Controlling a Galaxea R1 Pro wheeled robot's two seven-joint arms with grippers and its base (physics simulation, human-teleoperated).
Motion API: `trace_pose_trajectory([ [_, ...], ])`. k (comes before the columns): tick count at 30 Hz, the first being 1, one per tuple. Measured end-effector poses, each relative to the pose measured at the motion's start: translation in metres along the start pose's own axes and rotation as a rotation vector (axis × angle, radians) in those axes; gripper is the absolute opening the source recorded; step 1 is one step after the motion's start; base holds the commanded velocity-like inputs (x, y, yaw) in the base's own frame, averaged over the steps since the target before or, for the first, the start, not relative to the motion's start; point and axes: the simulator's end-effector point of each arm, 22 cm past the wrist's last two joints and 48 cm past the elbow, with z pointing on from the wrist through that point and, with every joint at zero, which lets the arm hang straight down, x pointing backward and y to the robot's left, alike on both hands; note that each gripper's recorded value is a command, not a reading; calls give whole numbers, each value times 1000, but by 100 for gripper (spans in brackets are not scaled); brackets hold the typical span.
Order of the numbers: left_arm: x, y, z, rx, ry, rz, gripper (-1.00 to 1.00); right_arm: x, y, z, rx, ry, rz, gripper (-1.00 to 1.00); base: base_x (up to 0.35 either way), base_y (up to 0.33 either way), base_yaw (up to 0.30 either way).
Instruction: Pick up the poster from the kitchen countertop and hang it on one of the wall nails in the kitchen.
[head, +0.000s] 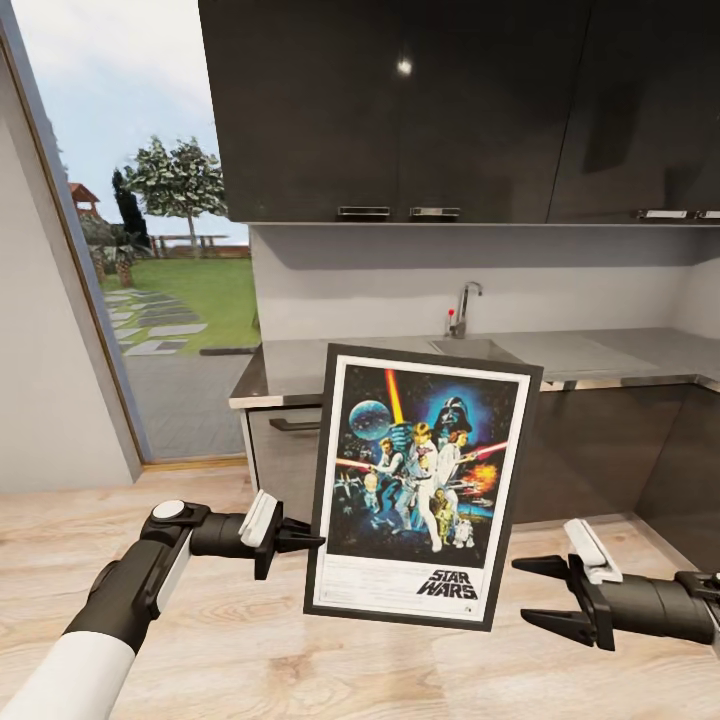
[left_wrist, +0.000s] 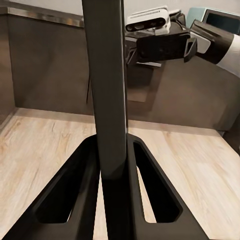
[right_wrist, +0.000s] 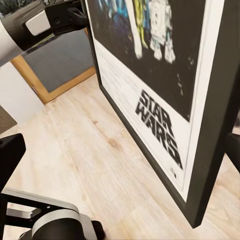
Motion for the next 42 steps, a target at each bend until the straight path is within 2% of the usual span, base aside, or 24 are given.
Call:
trace_pose_trajectory([
  [21,0,1,-4,-6,5,4,-100,1,-1,0,3,2,2,100,0,0,0],
  [32,4,4,-16,-24,25,4,-100,2,-3,0,8,3,2,100,0,0,0],
  [36,4,4,-16,-24,26,6,-100,-1,-9,0,15,-3,6,100,0,0,0],
  [37,1,3,-16,-23,27,17,-100,-2,-18,-1,22,-11,26,100,0,0,0],
  [42,-7,1,-15,-20,27,47,-100,-1,-28,-1,29,-22,50,100,0,0,0],
])
